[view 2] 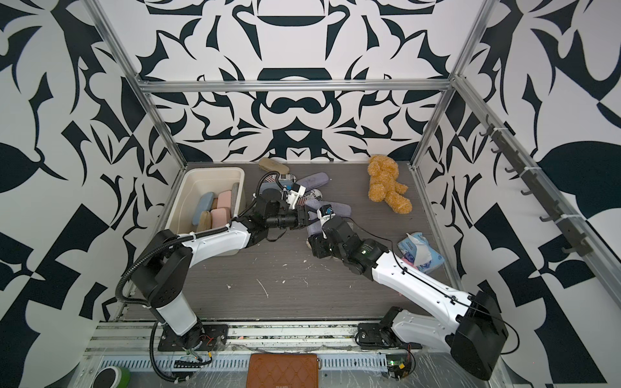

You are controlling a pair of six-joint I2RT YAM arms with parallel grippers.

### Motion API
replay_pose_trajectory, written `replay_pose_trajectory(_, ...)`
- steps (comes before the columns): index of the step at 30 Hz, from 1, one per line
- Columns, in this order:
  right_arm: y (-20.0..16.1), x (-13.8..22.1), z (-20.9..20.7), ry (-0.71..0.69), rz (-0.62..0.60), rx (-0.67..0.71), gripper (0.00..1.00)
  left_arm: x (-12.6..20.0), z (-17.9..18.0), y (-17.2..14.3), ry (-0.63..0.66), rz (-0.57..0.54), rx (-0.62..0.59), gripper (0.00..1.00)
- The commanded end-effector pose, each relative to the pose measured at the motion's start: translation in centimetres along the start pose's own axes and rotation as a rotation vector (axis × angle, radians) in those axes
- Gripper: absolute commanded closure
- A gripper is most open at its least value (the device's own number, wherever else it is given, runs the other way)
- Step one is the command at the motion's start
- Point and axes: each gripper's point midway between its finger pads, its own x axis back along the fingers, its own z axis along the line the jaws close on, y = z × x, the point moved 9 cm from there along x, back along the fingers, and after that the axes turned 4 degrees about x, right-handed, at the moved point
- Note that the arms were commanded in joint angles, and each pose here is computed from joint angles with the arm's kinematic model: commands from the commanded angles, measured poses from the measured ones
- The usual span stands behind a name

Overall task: Put the glasses cases into the storage boxes
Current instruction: Pick up the glasses case, then place the glasses case in the storage box.

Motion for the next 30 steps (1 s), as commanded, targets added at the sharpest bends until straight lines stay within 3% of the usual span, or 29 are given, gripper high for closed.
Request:
replay_pose_trajectory(1, 1.9, 1.7, 1.0, 0.069, -0.116, -0.014, 0.38, 0.6, -0.8, 0.3, -0.014, -0.040, -0.024, 0.68)
replay_pose_trajectory(5, 1.6, 3.7, 0.6, 0.081, -0.160, -0.035, 0.29, 3.9, -2.8, 3.1, 0.033, -0.092, -0.045, 0.68)
replay_pose_trajectory(11, 0.6, 4.9, -0.4, 0.046, -0.193, -0.042, 0.29, 12.8, -6.8, 8.9, 0.194, -0.190, -0.148, 0.67)
replay_pose_trajectory(14, 0.7, 4.3, -0.5, 0.010, -0.206, -0.015, 0.29, 18.2, -8.5, 10.7, 0.366, -0.225, -0.224, 0.65)
replay_pose_trajectory(17, 1.2, 3.0, -0.2, 0.015, -0.207, 0.023, 0.29, 23.7, -8.7, 11.7, 0.676, -0.291, -0.311, 0.67)
replay_pose_trajectory(20, 1.8, 1.5, 0.4, 0.039, -0.201, 0.050, 0.29, 27.2, -6.7, 12.2, 0.992, -0.293, -0.304, 0.67)
replay_pose_trajectory(23, 2.7, 0.2, 0.8, 0.061, -0.192, 0.072, 0.29, 28.6, -2.9, 12.9, 1.118, -0.222, -0.216, 0.66)
replay_pose_trajectory(26, 3.3, -0.7, 0.9, 0.084, -0.188, 0.081, 0.29, 30.1, 1.9, 14.3, 1.343, -0.186, -0.109, 0.67)
replay_pose_trajectory(28, 3.5, -1.2, 0.7, 0.099, -0.185, 0.073, 0.29, 30.1, 3.8, 15.4, 1.445, -0.140, -0.088, 0.77)
replay_pose_trajectory(30, 3.3, -1.6, 0.3, 0.115, -0.185, 0.057, 0.29, 30.3, 5.5, 16.7, 1.572, -0.132, -0.105, 0.81)
